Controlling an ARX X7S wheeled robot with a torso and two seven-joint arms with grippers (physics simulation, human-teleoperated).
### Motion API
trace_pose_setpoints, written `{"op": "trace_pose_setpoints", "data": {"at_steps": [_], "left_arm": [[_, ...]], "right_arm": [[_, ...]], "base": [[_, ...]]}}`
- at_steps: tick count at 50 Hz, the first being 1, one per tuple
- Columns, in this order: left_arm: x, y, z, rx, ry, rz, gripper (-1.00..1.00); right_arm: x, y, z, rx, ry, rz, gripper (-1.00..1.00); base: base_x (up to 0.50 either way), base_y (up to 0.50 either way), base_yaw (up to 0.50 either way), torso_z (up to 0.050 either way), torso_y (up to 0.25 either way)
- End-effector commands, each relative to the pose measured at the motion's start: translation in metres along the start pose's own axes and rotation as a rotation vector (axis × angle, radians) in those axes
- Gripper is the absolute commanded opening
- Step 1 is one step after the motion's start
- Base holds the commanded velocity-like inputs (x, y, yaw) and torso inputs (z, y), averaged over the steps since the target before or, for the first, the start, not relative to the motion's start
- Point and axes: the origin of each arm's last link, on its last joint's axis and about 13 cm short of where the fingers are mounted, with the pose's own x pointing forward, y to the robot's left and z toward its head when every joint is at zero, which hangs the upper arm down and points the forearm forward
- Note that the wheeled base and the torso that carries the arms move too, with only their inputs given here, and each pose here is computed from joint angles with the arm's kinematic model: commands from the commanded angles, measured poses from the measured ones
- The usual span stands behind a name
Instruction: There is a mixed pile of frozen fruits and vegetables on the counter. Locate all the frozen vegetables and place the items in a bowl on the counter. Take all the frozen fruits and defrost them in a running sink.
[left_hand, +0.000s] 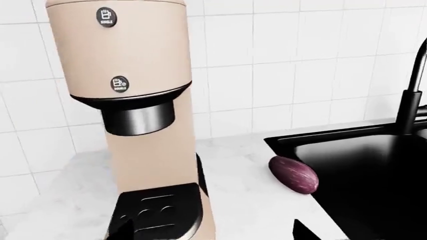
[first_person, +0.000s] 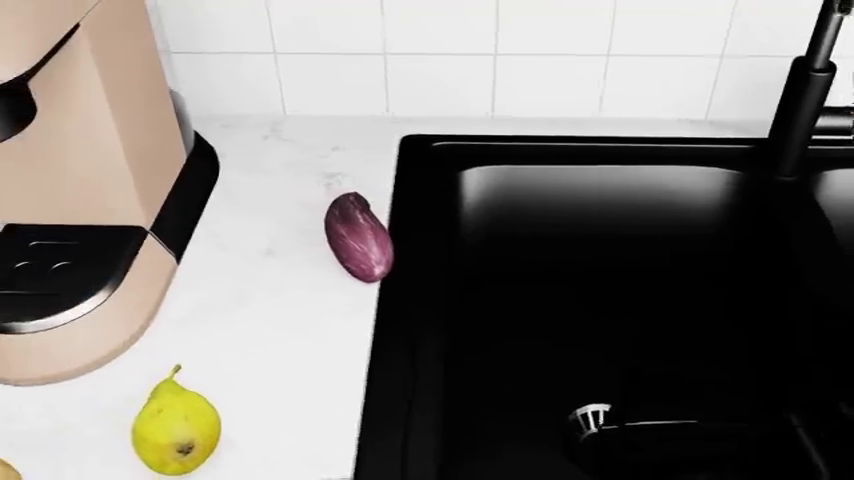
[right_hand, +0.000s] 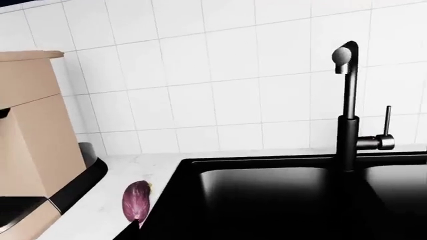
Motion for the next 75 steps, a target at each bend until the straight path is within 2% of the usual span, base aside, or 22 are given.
{"op": "trace_pose_setpoints", "data": {"at_steps": [1,22,28,31,34,40,51,59,75], "left_arm": [[0.000,0.000,0.000,-0.001,0.000,0.004,1.00],[-0.005,0.001,-0.005,0.004,0.012,0.007,1.00],[-0.005,0.001,-0.005,0.003,0.013,0.008,1.00],[-0.005,0.001,-0.005,0.003,0.013,0.007,1.00],[-0.005,0.000,-0.005,0.001,0.013,0.007,1.00],[-0.007,0.002,-0.007,-0.001,0.013,0.011,1.00],[-0.009,0.004,-0.007,-0.002,0.013,0.020,1.00],[-0.008,0.003,-0.007,0.001,0.016,0.018,1.00],[-0.007,0.004,-0.011,-0.008,0.021,0.019,1.00]], "right_arm": [[0.000,0.000,0.001,-0.012,-0.012,-0.004,1.00],[0.000,-0.001,-0.004,0.021,0.003,-0.016,1.00],[0.005,-0.002,-0.004,0.037,0.035,-0.013,1.00],[0.010,-0.003,-0.003,0.033,0.099,0.001,1.00],[0.018,-0.002,0.002,-0.005,0.121,0.019,1.00],[0.033,-0.001,0.009,0.006,0.172,0.062,1.00],[0.053,0.001,0.012,-0.041,0.258,0.095,1.00],[0.065,0.003,0.018,-0.119,0.325,0.111,1.00],[0.114,0.006,0.028,-0.225,0.351,0.113,1.00]], "base": [[0.28,0.49,0.00,0.000,0.000],[0.15,0.43,0.00,0.000,0.000],[0.00,0.02,0.00,0.000,0.000],[0.00,0.00,0.00,0.000,0.000],[0.00,0.00,0.00,0.000,0.000],[0.00,0.00,0.00,0.000,0.000],[0.00,0.00,0.00,0.000,0.000],[0.00,0.00,0.00,0.000,0.000],[0.00,0.00,0.00,0.000,0.000]]}}
